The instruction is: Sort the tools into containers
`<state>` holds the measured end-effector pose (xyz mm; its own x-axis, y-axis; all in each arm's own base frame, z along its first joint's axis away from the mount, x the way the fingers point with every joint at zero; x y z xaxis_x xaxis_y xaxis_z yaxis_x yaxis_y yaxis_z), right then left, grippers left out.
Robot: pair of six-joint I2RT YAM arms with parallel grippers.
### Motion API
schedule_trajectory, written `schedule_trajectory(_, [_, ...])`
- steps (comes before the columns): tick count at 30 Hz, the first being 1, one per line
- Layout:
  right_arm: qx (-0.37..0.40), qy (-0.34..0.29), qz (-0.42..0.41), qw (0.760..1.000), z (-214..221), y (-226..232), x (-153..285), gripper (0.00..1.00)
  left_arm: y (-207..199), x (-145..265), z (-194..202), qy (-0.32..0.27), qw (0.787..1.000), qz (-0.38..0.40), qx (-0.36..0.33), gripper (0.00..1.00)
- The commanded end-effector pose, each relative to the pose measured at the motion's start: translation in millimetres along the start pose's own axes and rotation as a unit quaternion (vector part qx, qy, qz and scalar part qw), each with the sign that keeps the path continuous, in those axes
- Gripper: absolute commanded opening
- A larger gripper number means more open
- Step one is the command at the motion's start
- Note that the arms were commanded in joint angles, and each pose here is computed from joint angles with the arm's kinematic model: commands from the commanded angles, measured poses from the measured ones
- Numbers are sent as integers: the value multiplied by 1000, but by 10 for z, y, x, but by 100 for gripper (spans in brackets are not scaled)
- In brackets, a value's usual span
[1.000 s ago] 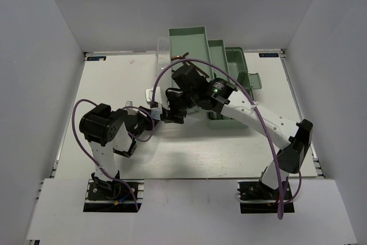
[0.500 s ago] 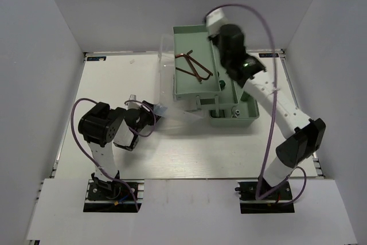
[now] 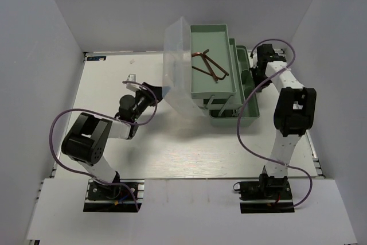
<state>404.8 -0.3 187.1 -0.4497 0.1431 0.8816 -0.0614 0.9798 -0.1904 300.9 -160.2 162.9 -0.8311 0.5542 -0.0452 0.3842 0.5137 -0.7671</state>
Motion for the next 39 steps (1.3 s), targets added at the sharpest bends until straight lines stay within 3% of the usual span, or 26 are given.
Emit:
schedule_trajectory(1, [-8, 74, -115, 991, 215, 178, -110, 0, -306, -104, -152, 1, 998, 54, -36, 60])
schedule_trajectory(3, [-16, 94, -159, 983, 259, 217, -159, 0, -364, -176, -199, 14, 997, 62, -43, 60])
schedule_trajectory(4, [-33, 112, -236, 965, 311, 297, -223, 0, -370, -207, -147, 31, 996, 72, -42, 60])
schedule_trajectory(6, [-69, 123, -270, 952, 366, 231, -243, 0, -420, -308, -190, 37, 994, 90, -40, 60])
schedule_trajectory(7, [-86, 104, -324, 936, 332, 255, -230, 0, -458, -338, -151, 51, 992, 104, -41, 60])
schedule_trajectory(14, [-136, 21, -420, 897, 319, 120, 118, 0, -709, -690, 1, 104, 981, 156, -40, 60])
schedule_trajectory(18, [-134, 15, -426, 895, 321, 98, 185, 0, -807, -836, 145, 143, 974, 174, -35, 60])
schedule_trajectory(23, [-114, -13, -344, 932, 356, -9, 251, 10, -958, -967, 255, 192, 963, 186, -46, 60])
schedule_trajectory(24, [-107, -53, -292, 949, 308, -103, 421, 17, -972, -958, 240, 191, 962, 187, -53, 60])
schedule_trajectory(26, [-106, -73, -207, 970, 347, -213, 424, 24, -1003, -947, 192, 174, 966, 181, -61, 60])
schedule_trajectory(27, [-111, -95, -119, 982, 325, -354, 525, 27, -1010, -936, 177, 174, 967, 175, -65, 63])
schedule_trajectory(28, [-115, -112, -90, 983, 316, -423, 592, 36, -1027, -932, 156, 170, 968, 170, -65, 65])
schedule_trajectory(30, [-125, -118, -23, 985, 349, -542, 637, 43, -1127, -902, 55, 151, 971, 171, -74, 71])
schedule_trajectory(31, [-123, -122, -10, 985, 365, -588, 656, 47, -1161, -871, 18, 142, 972, 170, -75, 82])
schedule_trajectory(32, [-125, -114, -12, 985, 393, -591, 626, 49, -1263, -797, -82, 126, 973, 172, -89, 84])
schedule_trajectory(34, [-132, -105, -27, 985, 467, -613, 586, 59, -1333, -723, -214, 96, 977, 147, -121, 86])
schedule_trajectory(35, [-137, -109, -36, 984, 478, -609, 610, 68, -1361, -658, -270, 85, 978, 134, -133, 86])
schedule_trajectory(37, [-141, -122, -61, 981, 532, -574, 575, 75, -1490, -457, -503, 41, 980, 87, -174, 87])
schedule_trajectory(39, [-140, -134, -74, 978, 574, -547, 581, 75, -1471, -336, -616, 20, 981, 20, -192, 87])
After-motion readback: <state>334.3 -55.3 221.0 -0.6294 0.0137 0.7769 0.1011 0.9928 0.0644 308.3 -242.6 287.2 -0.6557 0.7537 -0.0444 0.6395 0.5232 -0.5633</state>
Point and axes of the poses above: each gripper's point midway between its finger pads, its own x axis back along the fingers, its own y axis along the line the jaws close on, z = x × y, the point moved 10 cm from there along x, back along the fingers, and after that the axes turned 7 degrees about -x, right-handed, at the moved point
